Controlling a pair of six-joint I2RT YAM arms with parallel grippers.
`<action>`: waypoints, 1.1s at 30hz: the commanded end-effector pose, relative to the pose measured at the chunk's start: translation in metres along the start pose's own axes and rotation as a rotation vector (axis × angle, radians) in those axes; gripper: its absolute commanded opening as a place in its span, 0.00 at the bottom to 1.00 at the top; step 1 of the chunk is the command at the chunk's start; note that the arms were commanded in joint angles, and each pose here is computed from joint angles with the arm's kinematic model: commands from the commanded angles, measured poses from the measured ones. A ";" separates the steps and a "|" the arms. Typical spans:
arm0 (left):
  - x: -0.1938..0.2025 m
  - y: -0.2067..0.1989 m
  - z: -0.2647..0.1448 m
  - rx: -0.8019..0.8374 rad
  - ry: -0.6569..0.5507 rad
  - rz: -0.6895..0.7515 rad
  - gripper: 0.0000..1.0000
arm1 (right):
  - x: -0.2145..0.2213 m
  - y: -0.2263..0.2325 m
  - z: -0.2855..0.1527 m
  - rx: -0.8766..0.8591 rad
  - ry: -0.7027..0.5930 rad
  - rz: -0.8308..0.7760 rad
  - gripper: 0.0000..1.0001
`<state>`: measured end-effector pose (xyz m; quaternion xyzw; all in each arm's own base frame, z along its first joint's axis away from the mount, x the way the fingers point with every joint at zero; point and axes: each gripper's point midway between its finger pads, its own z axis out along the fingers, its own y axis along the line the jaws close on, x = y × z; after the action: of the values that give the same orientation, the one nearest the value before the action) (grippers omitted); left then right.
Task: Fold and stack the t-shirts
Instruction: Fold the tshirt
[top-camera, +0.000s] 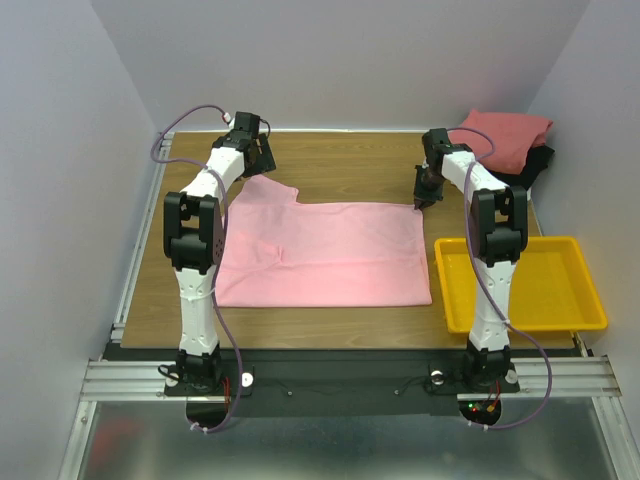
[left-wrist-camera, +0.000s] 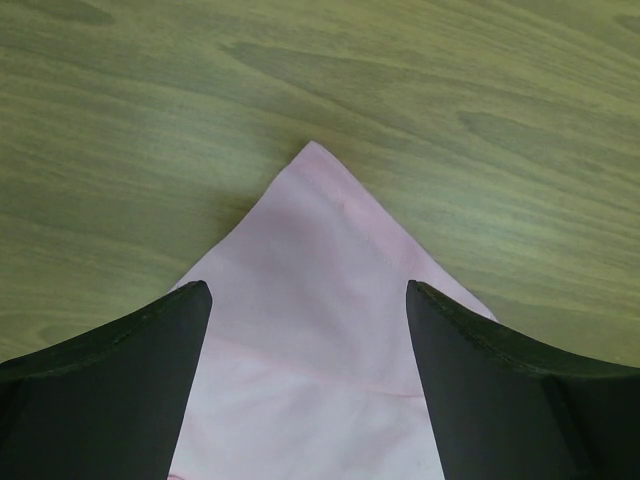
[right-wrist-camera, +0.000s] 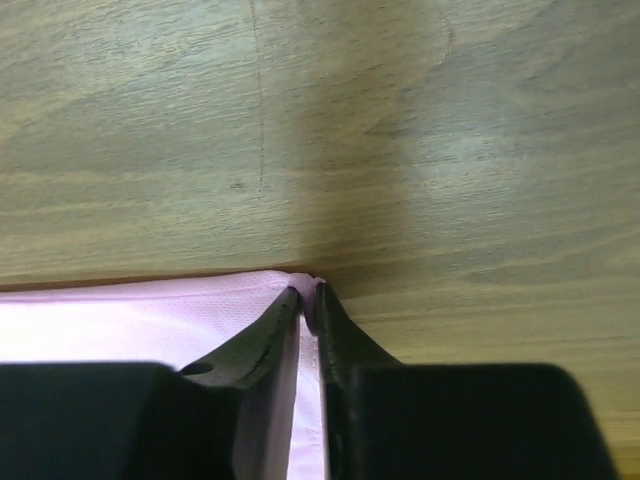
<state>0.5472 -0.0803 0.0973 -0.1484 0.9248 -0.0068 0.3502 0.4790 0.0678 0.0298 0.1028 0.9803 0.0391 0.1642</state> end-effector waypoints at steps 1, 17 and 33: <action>-0.026 0.002 0.002 -0.028 -0.057 0.010 0.91 | 0.002 0.001 -0.006 -0.018 0.003 0.011 0.10; -0.044 0.002 0.045 -0.091 -0.132 -0.018 0.82 | 0.009 0.005 -0.006 -0.050 0.025 0.008 0.04; -0.023 0.009 0.078 -0.135 -0.088 0.003 0.68 | 0.011 0.011 -0.008 -0.085 0.035 0.002 0.03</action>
<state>0.6034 -0.0664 0.0366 -0.1639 0.9157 0.0549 0.3628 0.4739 0.0804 0.0305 0.0974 0.9802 0.0772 0.1544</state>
